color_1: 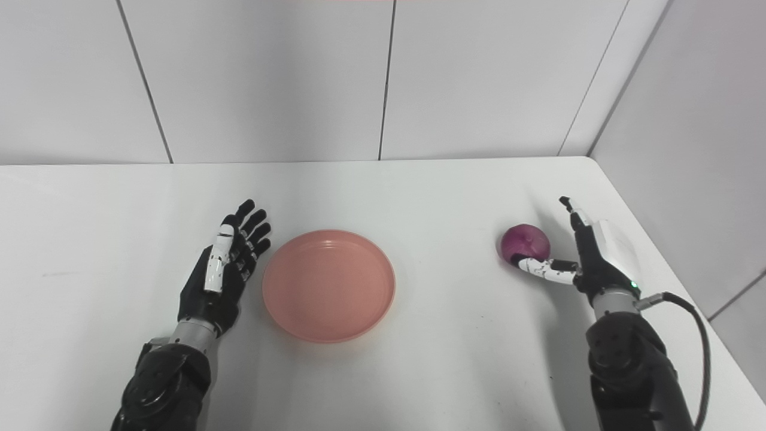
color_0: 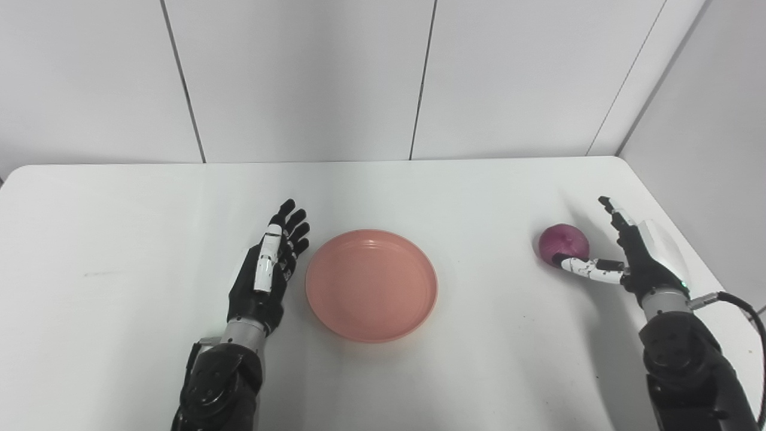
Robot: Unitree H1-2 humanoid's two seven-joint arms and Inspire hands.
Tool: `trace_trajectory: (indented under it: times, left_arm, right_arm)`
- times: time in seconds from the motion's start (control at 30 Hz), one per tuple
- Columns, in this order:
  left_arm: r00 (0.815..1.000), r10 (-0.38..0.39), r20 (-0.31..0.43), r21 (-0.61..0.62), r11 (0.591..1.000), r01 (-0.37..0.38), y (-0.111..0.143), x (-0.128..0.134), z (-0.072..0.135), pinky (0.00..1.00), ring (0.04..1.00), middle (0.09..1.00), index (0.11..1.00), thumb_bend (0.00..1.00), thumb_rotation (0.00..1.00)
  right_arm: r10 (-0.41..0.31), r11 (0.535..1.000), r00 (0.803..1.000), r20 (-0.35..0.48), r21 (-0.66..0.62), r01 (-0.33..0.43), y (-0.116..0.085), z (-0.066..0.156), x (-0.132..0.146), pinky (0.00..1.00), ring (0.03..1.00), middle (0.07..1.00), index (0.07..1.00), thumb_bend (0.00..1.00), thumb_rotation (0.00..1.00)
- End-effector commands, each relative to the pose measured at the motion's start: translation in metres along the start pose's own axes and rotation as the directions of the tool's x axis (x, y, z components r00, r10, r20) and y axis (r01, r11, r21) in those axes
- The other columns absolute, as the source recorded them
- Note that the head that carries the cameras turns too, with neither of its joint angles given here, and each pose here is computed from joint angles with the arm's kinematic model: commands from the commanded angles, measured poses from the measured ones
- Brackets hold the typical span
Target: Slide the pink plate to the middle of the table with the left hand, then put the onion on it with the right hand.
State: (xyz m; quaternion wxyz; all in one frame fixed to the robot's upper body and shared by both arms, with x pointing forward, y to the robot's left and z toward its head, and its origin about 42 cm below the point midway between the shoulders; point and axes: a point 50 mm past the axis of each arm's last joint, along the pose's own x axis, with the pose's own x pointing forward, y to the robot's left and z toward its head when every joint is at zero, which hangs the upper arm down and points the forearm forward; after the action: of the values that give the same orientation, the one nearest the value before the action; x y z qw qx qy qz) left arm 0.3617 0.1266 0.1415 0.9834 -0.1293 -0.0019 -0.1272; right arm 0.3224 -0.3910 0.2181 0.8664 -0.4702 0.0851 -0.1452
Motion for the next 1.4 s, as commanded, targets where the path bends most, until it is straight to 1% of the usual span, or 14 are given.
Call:
trace_trajectory:
  times: [0.0, 0.2, 0.4, 0.43, 0.5, 0.63, 0.67, 0.83, 0.97, 1.2, 1.37]
  left_arm:
    - [1.0, -0.007, 0.003, 0.004, 1.0, 0.007, -0.002, 0.001, 0.002, 0.96, 0.95, 0.95, 0.936, 0.45, 1.0]
    - [1.0, -0.007, 0.005, 0.003, 1.0, 0.007, -0.002, 0.001, 0.002, 0.96, 0.95, 0.95, 0.935, 0.45, 1.0]
    - [1.0, -0.003, 0.005, 0.002, 1.0, 0.003, -0.003, 0.001, 0.004, 0.96, 0.948, 0.948, 0.933, 0.44, 1.0]
    - [1.0, -0.002, 0.005, 0.004, 1.0, 0.002, -0.003, 0.001, 0.004, 0.95, 0.946, 0.947, 0.932, 0.44, 1.0]
    - [1.0, -0.004, 0.005, 0.007, 1.0, 0.004, -0.004, 0.001, 0.005, 0.95, 0.946, 0.948, 0.934, 0.44, 1.0]
    - [1.0, 0.001, 0.003, 0.009, 1.0, -0.001, -0.004, 0.001, 0.005, 0.95, 0.947, 0.949, 0.934, 0.44, 1.0]
    - [1.0, 0.002, 0.002, 0.007, 1.0, -0.002, -0.004, 0.001, 0.005, 0.95, 0.946, 0.948, 0.932, 0.44, 1.0]
    - [1.0, 0.005, 0.001, 0.003, 1.0, -0.005, -0.004, 0.001, 0.005, 0.95, 0.947, 0.947, 0.932, 0.44, 1.0]
    - [1.0, 0.004, 0.0, 0.005, 1.0, -0.004, -0.004, 0.0, 0.005, 0.95, 0.948, 0.949, 0.934, 0.44, 1.0]
    - [1.0, 0.002, 0.001, 0.006, 1.0, -0.002, -0.003, 0.0, 0.005, 0.95, 0.947, 0.948, 0.935, 0.44, 1.0]
    - [1.0, 0.006, -0.001, 0.007, 1.0, -0.006, -0.004, -0.001, 0.005, 0.95, 0.942, 0.945, 0.932, 0.45, 1.0]
  right_arm:
    - [-0.034, 0.999, 0.999, 0.03, -0.02, 0.035, -0.017, 0.007, 0.007, 0.83, 0.916, 0.939, 0.945, 1.0, 0.37]
    - [-0.013, 1.0, 1.0, 0.018, -0.016, 0.013, -0.014, 0.007, 0.011, 0.82, 0.907, 0.928, 0.934, 1.0, 0.38]
    - [-0.008, 1.0, 1.0, 0.013, -0.003, 0.008, -0.013, 0.007, 0.012, 0.71, 0.829, 0.87, 0.903, 1.0, 0.36]
    - [-0.006, 1.0, 1.0, 0.014, -0.001, 0.006, -0.013, 0.008, 0.012, 0.67, 0.802, 0.855, 0.899, 1.0, 0.35]
    - [0.003, 1.0, 1.0, 0.016, 0.009, -0.003, -0.013, 0.008, 0.012, 0.66, 0.786, 0.845, 0.895, 1.0, 0.34]
    - [0.019, 1.0, 0.999, 0.032, 0.002, -0.02, -0.012, 0.01, 0.013, 0.66, 0.774, 0.84, 0.883, 1.0, 0.32]
    - [0.023, 1.0, 0.999, 0.036, -0.002, -0.023, -0.012, 0.011, 0.013, 0.68, 0.781, 0.838, 0.877, 1.0, 0.32]
    - [0.034, 0.999, 0.998, 0.049, 0.0, -0.034, -0.01, 0.014, 0.016, 0.66, 0.771, 0.821, 0.865, 1.0, 0.3]
    - [0.044, 0.999, 0.997, 0.056, -0.016, -0.043, -0.008, 0.014, 0.018, 0.69, 0.782, 0.82, 0.849, 1.0, 0.3]
    - [0.066, 0.998, 0.996, 0.054, -0.022, -0.065, -0.008, 0.015, 0.021, 0.66, 0.767, 0.813, 0.846, 0.99, 0.27]
    - [0.08, 0.996, 0.995, 0.06, -0.046, -0.077, -0.008, 0.014, 0.026, 0.71, 0.793, 0.828, 0.846, 0.99, 0.26]
